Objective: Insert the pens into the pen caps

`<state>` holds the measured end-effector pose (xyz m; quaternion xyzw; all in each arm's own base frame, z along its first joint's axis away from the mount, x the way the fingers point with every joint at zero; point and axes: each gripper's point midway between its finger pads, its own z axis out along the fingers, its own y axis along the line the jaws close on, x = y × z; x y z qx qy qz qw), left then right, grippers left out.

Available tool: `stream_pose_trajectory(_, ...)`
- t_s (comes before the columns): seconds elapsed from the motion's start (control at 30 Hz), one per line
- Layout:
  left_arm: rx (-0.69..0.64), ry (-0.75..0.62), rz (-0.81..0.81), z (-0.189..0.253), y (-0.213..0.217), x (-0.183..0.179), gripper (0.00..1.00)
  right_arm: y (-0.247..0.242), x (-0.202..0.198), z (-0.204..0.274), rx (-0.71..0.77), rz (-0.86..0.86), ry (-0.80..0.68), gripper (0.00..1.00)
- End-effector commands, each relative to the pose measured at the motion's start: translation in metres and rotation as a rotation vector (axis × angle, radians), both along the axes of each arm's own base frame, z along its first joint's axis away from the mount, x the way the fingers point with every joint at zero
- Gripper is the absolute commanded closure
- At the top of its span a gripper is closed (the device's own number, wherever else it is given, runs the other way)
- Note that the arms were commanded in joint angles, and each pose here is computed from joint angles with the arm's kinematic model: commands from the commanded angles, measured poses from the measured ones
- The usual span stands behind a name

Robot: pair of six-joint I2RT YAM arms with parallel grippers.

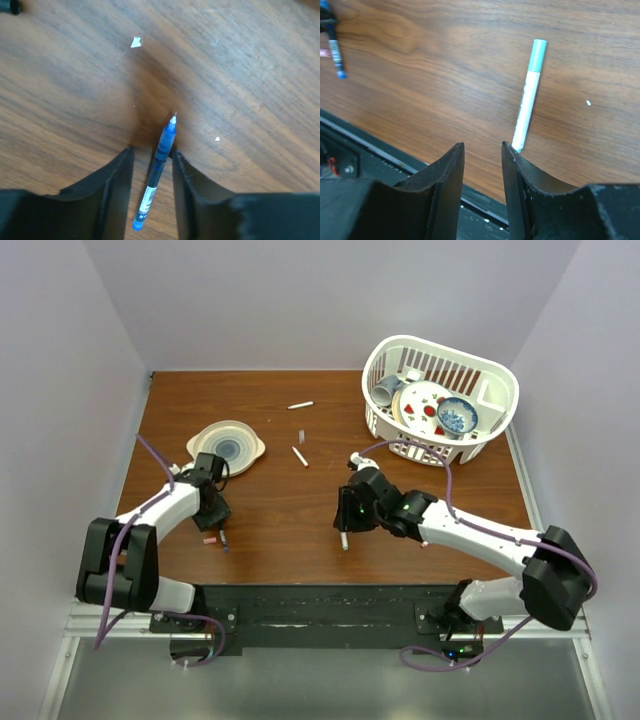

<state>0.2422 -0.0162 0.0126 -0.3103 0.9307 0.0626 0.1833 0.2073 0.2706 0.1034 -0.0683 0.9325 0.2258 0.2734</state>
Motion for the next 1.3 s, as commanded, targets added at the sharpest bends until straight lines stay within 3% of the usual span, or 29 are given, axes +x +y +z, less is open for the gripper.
stream_pose_trajectory(0.0,0.004,-0.003,-0.01,-0.012,0.0,0.009,0.63,0.012,0.001,0.031,0.083,0.034,-0.051,0.6)
stream_pose_trajectory(0.03,-0.013,0.005,-0.031,-0.014,-0.003,0.008,0.67,0.012,0.0,0.035,0.091,0.037,-0.058,0.6)
stream_pose_trajectory(0.17,-0.078,0.004,-0.083,-0.023,-0.016,0.011,0.99,0.012,-0.001,0.05,0.137,0.054,-0.096,0.6)
stream_pose_trajectory(0.2,-0.085,0.009,-0.09,-0.024,-0.018,0.011,1.0,0.013,-0.003,0.057,0.159,0.066,-0.109,0.59)
stream_pose_trajectory(0.4,-0.18,-0.083,-0.163,0.004,-0.038,0.028,1.0,0.037,-0.023,0.091,0.381,0.237,-0.2,0.47)
stream_pose_trajectory(0.63,-0.529,-0.418,-0.444,0.099,-0.121,0.044,1.0,0.074,-0.039,0.097,0.578,0.39,-0.167,0.4)
stream_pose_trajectory(0.8,-0.736,-0.591,-0.616,0.159,-0.17,0.023,1.0,0.093,-0.041,0.098,0.651,0.433,-0.124,0.41)
stream_pose_trajectory(0.87,-0.802,-0.645,-0.68,0.179,-0.188,0.014,1.0,0.099,-0.041,0.099,0.679,0.448,-0.121,0.49)
stream_pose_trajectory(0.93,-0.877,-0.679,-0.731,0.193,-0.202,0.004,1.0,0.103,-0.041,0.105,0.714,0.46,-0.134,0.5)
stream_pose_trajectory(1.17,-0.957,-0.78,-0.777,0.223,-0.213,-0.004,1.0,0.114,-0.042,0.107,0.752,0.432,-0.114,0.46)
stream_pose_trajectory(1.27,-0.993,-0.789,-0.777,0.228,-0.215,-0.008,1.0,0.115,-0.036,0.104,0.749,0.393,-0.119,0.55)
